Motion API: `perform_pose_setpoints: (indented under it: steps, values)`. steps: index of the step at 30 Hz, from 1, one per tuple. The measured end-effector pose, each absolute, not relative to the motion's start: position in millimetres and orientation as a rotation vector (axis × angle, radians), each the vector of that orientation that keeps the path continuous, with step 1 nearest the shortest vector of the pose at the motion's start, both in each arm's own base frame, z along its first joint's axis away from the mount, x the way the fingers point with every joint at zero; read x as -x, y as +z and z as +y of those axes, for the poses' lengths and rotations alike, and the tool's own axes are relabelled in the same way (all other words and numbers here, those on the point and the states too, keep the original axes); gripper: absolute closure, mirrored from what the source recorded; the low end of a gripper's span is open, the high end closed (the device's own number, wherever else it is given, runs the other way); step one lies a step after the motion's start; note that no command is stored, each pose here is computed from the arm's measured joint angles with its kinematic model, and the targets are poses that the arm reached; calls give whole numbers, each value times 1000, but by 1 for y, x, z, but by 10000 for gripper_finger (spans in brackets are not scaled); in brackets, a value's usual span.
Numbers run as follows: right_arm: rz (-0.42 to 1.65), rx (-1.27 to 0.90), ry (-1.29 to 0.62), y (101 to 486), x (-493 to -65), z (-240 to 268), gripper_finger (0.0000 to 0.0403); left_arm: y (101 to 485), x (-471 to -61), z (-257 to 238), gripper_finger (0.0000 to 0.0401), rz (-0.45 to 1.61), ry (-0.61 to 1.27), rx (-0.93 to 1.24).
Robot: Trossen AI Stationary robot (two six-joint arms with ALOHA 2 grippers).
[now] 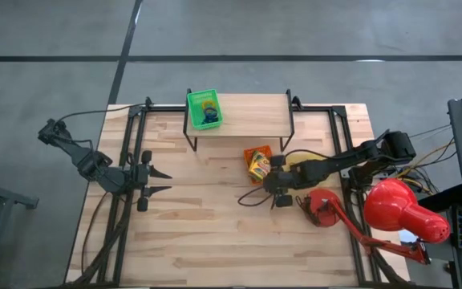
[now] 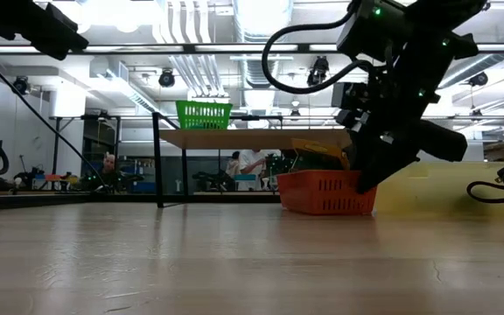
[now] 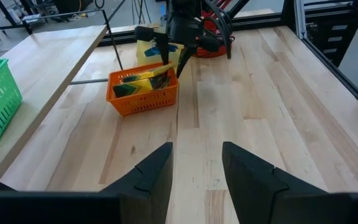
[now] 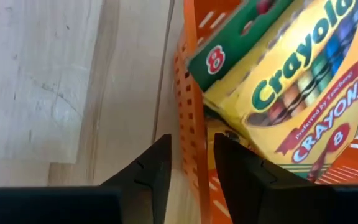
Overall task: Pick & Place Office Desk Supplies
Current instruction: Put the orange bin on the shelf
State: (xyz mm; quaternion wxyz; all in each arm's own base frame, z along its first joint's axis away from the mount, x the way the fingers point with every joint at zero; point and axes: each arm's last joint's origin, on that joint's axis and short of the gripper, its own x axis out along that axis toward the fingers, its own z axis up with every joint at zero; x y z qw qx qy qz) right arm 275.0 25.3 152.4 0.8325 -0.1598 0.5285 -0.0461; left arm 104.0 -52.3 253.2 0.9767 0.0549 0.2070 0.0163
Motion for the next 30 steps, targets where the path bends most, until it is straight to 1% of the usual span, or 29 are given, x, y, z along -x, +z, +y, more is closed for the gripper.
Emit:
perform_pose_setpoints:
  steps: [15, 26, 30]
  values:
    - [1113, 341, -94, 154, -276, 25, 387, 253, -104, -52, 260, 417, 33, -110]
    - [1091, 324, -84, 155, -277, 26, 393, 253, -104, -52, 260, 417, 33, -111]
    - [1062, 292, -39, 163, -283, 29, 393, 253, -104, -52, 260, 417, 33, -110]
